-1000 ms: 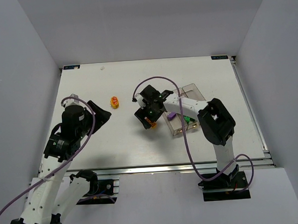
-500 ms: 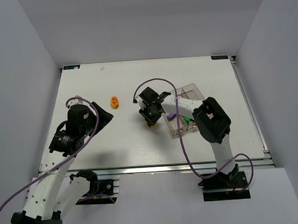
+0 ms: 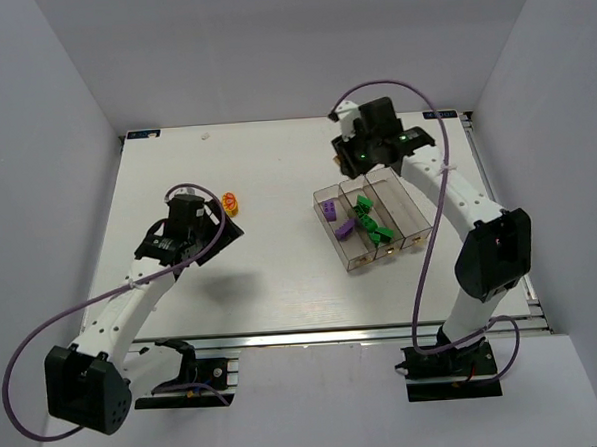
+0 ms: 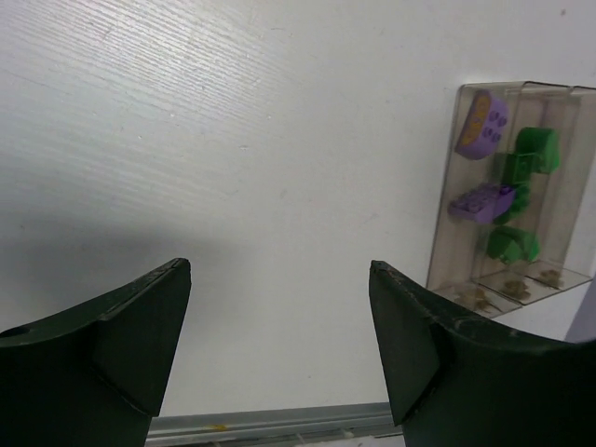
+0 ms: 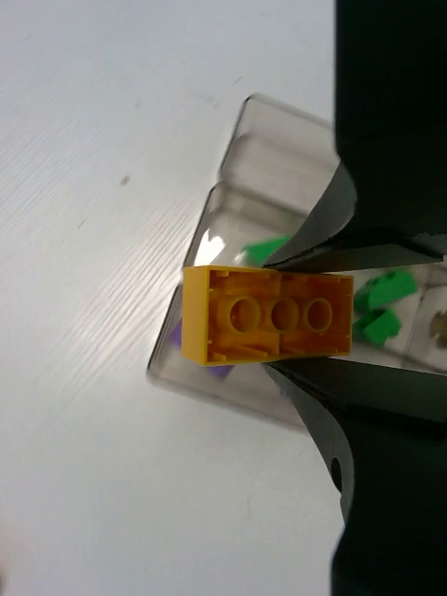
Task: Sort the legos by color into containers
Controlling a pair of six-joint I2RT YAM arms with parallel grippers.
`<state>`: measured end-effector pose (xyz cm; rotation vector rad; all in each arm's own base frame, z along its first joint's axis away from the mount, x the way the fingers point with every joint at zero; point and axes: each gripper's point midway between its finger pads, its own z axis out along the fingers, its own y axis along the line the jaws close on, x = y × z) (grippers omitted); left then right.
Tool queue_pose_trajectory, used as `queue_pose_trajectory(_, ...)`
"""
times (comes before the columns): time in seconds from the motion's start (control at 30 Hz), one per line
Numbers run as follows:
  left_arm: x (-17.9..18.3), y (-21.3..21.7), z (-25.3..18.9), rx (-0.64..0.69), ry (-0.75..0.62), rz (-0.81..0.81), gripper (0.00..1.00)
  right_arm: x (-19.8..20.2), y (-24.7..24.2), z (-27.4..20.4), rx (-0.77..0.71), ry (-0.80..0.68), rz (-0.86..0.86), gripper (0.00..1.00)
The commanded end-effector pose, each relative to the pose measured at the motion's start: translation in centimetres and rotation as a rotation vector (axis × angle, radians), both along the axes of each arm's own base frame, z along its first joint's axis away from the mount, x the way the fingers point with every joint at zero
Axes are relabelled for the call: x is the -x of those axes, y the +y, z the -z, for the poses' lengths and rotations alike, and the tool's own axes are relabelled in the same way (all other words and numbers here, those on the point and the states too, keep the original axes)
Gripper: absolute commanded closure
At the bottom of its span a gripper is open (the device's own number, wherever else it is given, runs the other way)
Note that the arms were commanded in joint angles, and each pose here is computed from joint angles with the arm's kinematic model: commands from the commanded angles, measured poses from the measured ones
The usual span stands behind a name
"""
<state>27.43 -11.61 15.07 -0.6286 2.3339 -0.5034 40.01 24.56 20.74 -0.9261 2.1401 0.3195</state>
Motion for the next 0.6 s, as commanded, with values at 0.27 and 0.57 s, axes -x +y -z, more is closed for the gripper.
queue_pose_trajectory(0.27, -4.1, -0.5, 1.4, -0.136, 0.001, 0.107, 0.12, -0.7, -13.2, 6.4, 0.102, 0.241, 0.209, 1.0)
queue_pose_trajectory(0.57, -7.6, 0.2, 2.2, -0.282, 0.046, 0.142, 0.11, -1.3, -15.4, 10.2, 0.129, 0.348, 0.201, 0.77)
